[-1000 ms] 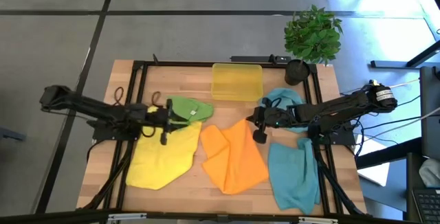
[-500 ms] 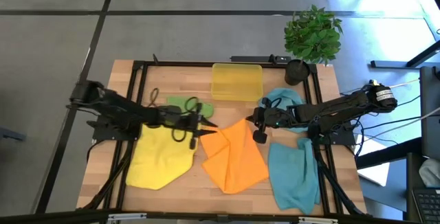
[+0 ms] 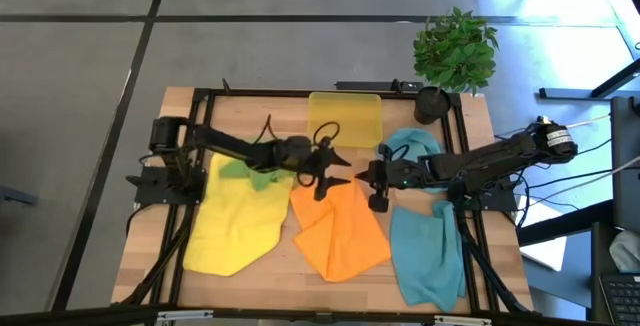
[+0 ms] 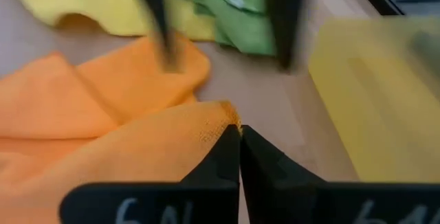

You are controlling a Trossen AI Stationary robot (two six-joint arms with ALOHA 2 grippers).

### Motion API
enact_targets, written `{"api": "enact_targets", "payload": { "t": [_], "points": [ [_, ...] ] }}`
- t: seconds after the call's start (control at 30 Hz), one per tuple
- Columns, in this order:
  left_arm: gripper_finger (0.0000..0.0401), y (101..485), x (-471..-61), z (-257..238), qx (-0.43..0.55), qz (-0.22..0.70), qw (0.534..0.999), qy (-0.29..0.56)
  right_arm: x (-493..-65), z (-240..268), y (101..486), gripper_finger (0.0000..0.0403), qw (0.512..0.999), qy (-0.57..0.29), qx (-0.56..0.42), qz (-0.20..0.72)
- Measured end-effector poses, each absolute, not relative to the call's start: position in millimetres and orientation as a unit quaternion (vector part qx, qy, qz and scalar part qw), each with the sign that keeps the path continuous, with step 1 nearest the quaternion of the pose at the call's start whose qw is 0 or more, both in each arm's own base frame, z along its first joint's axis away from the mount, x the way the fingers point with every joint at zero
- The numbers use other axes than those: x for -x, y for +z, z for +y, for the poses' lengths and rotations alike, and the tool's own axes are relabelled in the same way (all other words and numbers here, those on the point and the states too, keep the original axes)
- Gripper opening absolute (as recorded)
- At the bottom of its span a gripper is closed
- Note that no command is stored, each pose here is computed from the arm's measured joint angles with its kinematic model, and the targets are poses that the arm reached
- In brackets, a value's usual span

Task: Fold microfiber towels
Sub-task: Fold the orange microfiber cloth

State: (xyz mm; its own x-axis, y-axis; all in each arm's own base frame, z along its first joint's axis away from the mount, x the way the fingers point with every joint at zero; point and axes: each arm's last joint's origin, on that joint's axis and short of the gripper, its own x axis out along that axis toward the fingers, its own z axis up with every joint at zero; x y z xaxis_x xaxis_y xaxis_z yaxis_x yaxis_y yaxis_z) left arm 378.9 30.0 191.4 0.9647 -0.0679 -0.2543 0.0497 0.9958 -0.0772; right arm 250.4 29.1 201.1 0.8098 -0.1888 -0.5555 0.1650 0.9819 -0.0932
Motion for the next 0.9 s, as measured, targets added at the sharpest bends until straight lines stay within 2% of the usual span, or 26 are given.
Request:
{"api": "enact_targets", "payload": {
  "t": [0.23,0.67,0.9],
  "points": [
    [0.0243,196.5,-382.2,37.1,0.079,0.14,0.983,-0.088,-253.4,38.9,207.7,0.0002,0.963,-0.072,0.035,0.257],
    [0.0237,192.0,-382.2,29.3,0.067,0.159,0.982,-0.08,-254.9,39.1,210.2,0.0002,0.967,-0.072,0.033,0.242],
    [0.0235,176.2,-393.3,30.3,0.08,0.176,0.978,-0.078,-255.5,39.2,211.4,0.0002,0.968,-0.07,0.039,0.236]
  ]
}}
